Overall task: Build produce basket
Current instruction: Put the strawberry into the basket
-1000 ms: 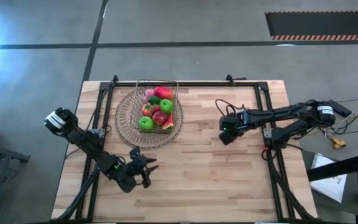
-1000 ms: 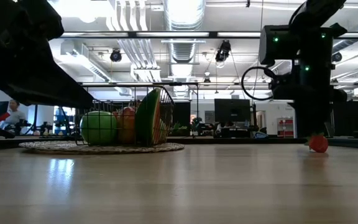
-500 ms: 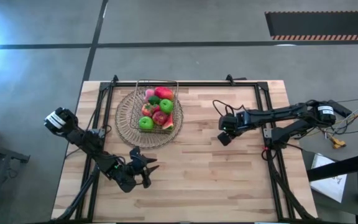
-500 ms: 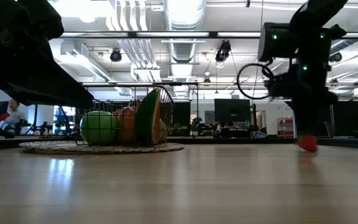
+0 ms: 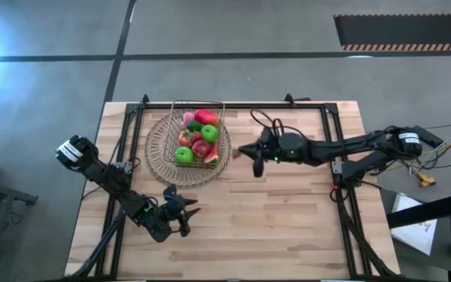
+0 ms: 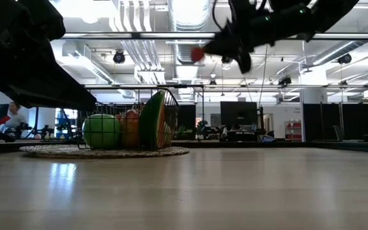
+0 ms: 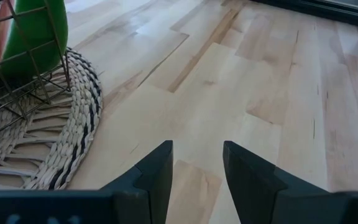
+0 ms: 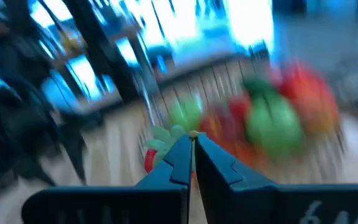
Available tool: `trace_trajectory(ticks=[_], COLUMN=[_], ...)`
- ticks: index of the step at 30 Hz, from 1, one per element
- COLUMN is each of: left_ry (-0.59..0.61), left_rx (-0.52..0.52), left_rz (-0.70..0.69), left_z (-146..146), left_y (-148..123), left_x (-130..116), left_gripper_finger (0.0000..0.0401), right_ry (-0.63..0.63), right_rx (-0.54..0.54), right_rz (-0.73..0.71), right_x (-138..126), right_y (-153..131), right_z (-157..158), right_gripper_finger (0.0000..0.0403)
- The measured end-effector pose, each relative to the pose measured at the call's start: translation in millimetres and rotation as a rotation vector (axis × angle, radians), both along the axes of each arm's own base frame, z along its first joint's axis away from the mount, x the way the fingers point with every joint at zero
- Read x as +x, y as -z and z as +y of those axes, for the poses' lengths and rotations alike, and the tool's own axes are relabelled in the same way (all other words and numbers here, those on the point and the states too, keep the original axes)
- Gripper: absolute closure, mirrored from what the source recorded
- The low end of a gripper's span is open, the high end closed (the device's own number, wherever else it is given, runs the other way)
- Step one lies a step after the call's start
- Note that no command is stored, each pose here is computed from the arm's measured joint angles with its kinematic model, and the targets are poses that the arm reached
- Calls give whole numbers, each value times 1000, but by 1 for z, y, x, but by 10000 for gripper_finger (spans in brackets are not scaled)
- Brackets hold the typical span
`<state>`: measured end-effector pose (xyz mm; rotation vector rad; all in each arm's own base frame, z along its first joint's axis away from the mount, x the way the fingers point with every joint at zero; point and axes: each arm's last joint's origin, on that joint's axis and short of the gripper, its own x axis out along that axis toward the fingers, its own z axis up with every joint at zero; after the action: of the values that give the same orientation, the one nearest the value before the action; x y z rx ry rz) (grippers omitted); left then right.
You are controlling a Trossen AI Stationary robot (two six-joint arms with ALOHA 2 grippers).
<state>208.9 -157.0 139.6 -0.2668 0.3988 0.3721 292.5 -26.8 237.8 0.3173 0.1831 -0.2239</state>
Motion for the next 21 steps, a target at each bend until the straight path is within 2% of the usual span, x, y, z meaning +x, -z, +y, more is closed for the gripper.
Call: trace_trajectory(ticks=[3, 5, 8, 13, 21], left_ry=[-2, -2, -3, -4, -5], left_rx=[2, 4, 6, 7, 6], left_rz=[-1, -1, -2, -3, -3], left_z=[0, 0, 0, 0, 0], left_y=[0, 0, 0, 0, 0], left_x=[0, 0, 0, 0, 0], left_gripper_finger=[276, 276, 276, 276, 276], right_ry=[-5, 44, 142, 192, 211], right_rx=[-126, -201, -287, -397, -455], right_rz=[-157, -166, -98, 40, 303], right_x=[11, 21, 43, 91, 156], right_y=[-6, -4, 3, 14, 16], right_z=[-3, -8, -20, -46, -95], right_gripper_finger=[394, 394, 394, 394, 394])
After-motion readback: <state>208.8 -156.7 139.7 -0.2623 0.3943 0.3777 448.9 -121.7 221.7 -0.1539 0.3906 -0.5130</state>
